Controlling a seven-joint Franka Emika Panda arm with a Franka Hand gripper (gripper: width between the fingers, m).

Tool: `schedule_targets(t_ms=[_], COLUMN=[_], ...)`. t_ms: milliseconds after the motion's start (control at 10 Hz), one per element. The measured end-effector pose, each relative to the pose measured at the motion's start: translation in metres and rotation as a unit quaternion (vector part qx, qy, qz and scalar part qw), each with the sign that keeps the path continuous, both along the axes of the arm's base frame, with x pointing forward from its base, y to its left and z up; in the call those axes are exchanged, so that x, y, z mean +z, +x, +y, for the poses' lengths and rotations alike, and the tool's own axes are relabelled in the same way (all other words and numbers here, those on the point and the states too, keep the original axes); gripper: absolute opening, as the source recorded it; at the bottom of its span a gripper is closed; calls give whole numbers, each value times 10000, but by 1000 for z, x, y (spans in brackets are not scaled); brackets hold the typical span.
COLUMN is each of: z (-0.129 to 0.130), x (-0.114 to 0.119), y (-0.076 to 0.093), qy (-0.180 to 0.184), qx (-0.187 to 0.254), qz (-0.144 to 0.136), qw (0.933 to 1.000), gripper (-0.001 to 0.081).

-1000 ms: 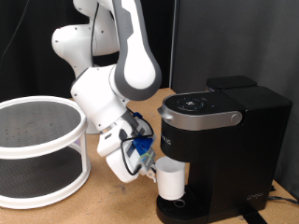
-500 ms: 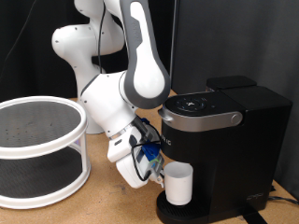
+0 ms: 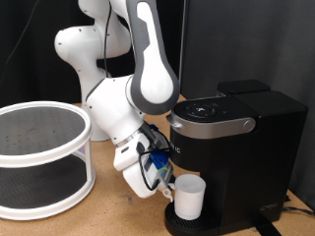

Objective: Make a cup of coffee with the keurig machine

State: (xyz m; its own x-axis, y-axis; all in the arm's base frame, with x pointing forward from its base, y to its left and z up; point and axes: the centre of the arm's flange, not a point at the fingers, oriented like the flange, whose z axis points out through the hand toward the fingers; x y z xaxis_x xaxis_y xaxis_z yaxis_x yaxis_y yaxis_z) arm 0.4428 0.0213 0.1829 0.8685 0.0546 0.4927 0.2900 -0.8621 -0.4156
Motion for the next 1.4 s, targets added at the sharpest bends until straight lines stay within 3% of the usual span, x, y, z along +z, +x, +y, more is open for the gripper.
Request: schedule_targets(t_ms=[100, 200, 300, 400, 500, 900, 1200, 1400], z=[0, 0, -1, -2, -7, -42, -68, -68], x=[0, 0, 0, -1, -2, 9, 24, 23], y=[0, 0, -1, -3, -6, -32, -47, -49], qy=[0, 0, 2, 0, 6, 422, 506, 443], qx=[-1, -2, -5, -24, -88, -128, -330, -207], qz=[1, 2, 7, 24, 43, -15, 200, 157], qw=[10000, 10000, 10000, 10000, 10000, 9990, 9980, 9987], gripper=[274, 453, 453, 636, 749, 803, 803, 803])
